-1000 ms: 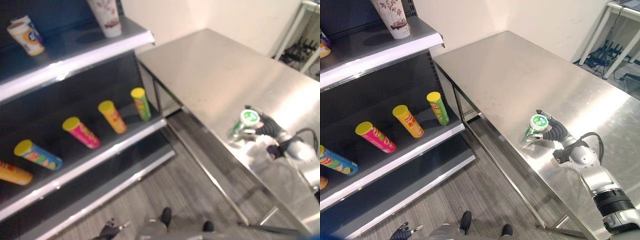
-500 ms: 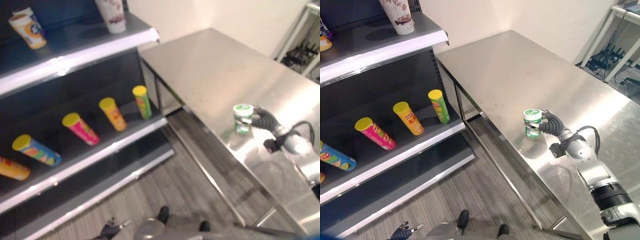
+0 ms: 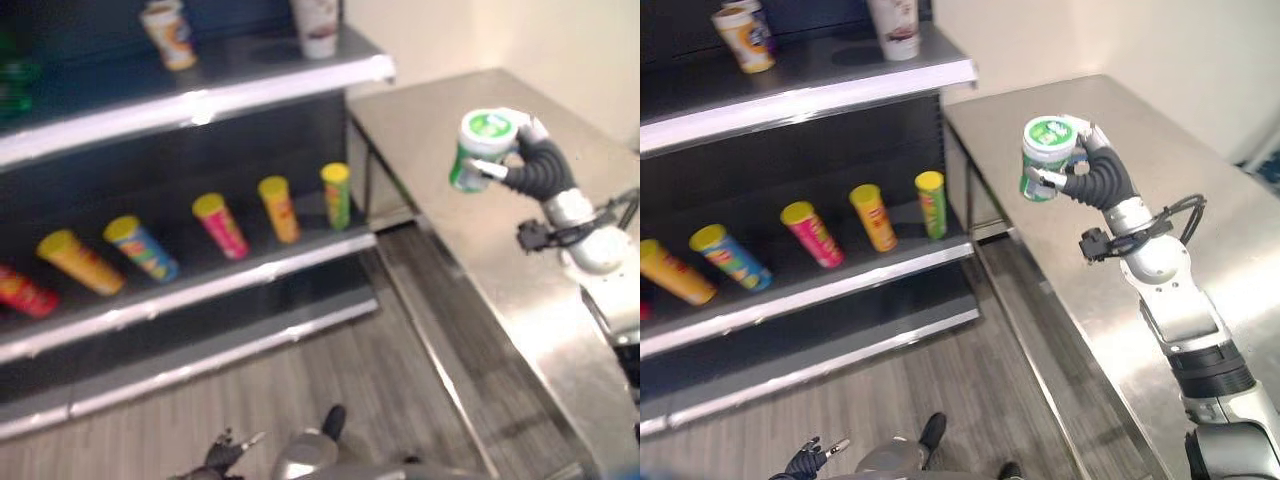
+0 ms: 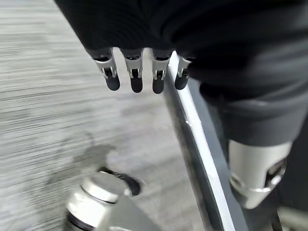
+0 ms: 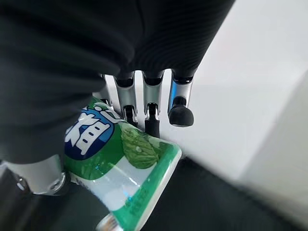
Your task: Put the goods on the table back onto the shelves and tidy them up.
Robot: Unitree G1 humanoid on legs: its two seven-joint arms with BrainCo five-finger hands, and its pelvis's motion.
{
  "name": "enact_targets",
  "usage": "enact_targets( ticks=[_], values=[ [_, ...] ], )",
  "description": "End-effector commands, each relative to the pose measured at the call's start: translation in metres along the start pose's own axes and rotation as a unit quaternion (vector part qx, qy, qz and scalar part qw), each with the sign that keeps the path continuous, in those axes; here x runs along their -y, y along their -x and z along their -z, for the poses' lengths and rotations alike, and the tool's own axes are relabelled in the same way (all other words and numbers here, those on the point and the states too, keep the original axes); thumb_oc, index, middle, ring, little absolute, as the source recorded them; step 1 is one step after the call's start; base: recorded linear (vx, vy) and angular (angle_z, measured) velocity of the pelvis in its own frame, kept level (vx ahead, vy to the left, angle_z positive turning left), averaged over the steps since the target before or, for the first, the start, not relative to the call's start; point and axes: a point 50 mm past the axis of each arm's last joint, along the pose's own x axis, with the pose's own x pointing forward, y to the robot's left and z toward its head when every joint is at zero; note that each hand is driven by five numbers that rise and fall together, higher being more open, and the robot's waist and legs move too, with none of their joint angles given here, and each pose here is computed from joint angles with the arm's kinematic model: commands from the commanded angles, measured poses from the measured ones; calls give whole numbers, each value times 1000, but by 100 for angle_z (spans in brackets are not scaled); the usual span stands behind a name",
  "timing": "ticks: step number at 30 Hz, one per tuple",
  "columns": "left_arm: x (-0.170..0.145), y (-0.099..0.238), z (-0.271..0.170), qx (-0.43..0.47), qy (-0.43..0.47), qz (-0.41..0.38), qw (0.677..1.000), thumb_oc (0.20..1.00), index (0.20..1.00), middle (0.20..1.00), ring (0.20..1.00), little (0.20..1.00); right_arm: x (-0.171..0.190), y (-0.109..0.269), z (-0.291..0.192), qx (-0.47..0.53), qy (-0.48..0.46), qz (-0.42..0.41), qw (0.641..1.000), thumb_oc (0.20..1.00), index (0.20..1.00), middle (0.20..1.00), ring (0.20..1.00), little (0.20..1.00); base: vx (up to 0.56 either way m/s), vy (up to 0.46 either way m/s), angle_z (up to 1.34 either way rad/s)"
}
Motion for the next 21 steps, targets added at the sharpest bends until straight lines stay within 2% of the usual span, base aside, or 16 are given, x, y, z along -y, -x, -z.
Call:
enact_targets(
  ticks=[1,9,13,21],
  values=[
    [-10,0,-2,5,-14,-8,1000,1000,1000,1000,1000,1000,14,-22,-44,113,21,25,993,200,200,200,200,200,-123,139,92],
    [-6,-1,-2,2,-28,-1,1000,1000,1000,1000,1000,1000,27,-37,-54,122,41,26,991,200,200,200,200,200,-34,226,86],
    [-14,-2,-4,-2,-51,-8,999,1000,1000,1000,1000,1000,32,-45,-50,111,36,40,992,200,200,200,200,200,12,301,71],
    [-37,-4,-20,21,-99,-31,994,1000,1000,1000,1000,1000,63,-62,-39,65,70,86,992,200,200,200,200,200,-11,227,13]
  ],
)
